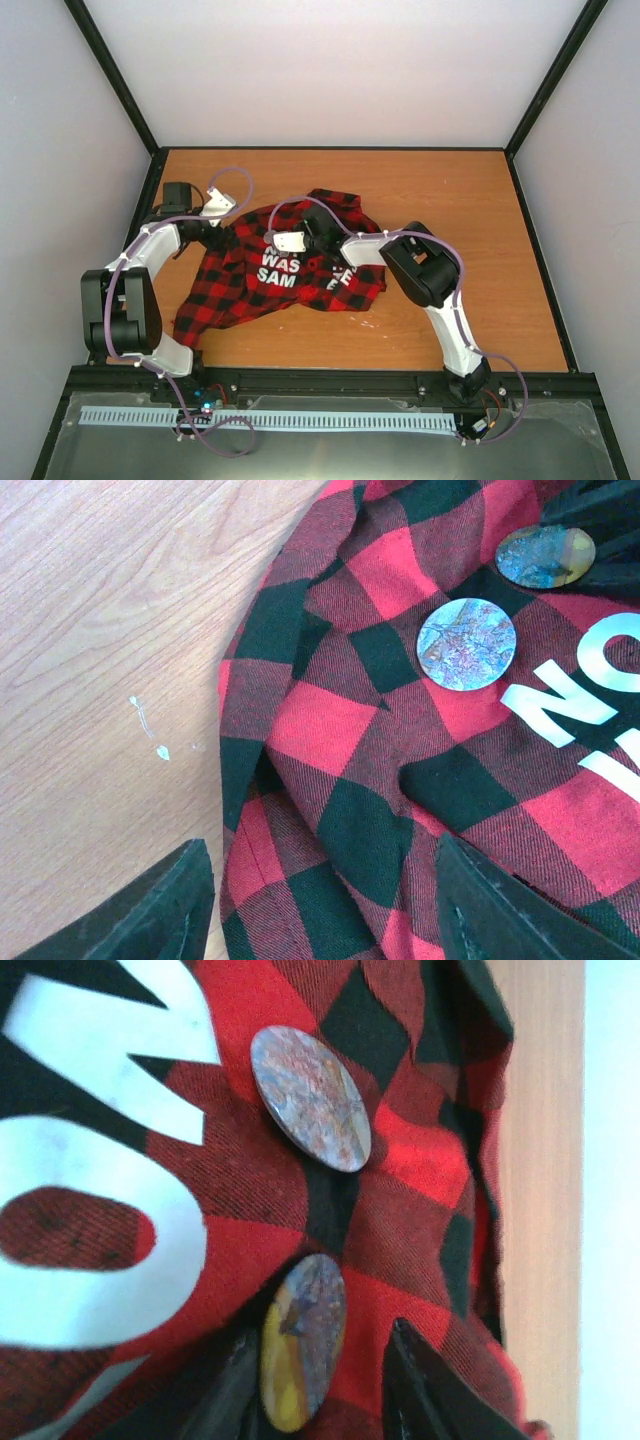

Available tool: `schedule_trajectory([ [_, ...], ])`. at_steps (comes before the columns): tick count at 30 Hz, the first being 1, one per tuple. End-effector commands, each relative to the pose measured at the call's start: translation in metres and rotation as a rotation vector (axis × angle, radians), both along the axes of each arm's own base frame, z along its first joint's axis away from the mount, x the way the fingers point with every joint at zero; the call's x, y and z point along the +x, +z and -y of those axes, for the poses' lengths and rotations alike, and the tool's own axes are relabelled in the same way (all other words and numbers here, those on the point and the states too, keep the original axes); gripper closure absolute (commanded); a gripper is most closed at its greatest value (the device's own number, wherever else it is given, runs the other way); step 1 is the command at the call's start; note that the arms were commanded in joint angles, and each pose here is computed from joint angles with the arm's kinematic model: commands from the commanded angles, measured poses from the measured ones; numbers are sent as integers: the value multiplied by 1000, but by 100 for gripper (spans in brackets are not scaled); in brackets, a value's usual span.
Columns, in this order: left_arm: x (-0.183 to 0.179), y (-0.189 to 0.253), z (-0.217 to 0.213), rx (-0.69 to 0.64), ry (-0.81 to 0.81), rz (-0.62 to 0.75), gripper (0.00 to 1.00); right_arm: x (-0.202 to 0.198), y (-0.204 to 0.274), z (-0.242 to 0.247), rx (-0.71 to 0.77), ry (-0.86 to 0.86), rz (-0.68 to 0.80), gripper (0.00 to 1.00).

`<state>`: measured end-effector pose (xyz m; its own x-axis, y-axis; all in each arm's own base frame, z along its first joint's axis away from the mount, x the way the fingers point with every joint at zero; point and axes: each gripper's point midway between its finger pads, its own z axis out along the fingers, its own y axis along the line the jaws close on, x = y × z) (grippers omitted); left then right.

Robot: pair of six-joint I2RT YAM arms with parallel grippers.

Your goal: Remove the brooch from the garment

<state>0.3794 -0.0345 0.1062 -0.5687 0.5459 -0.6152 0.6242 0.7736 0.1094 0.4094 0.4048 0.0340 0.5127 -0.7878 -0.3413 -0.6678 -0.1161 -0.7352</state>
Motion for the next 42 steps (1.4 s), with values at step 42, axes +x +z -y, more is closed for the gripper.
schedule_trajectory([
  [42,-119,133,130,-299,-652,172,27,-179,205,18,677,140,-909,97],
])
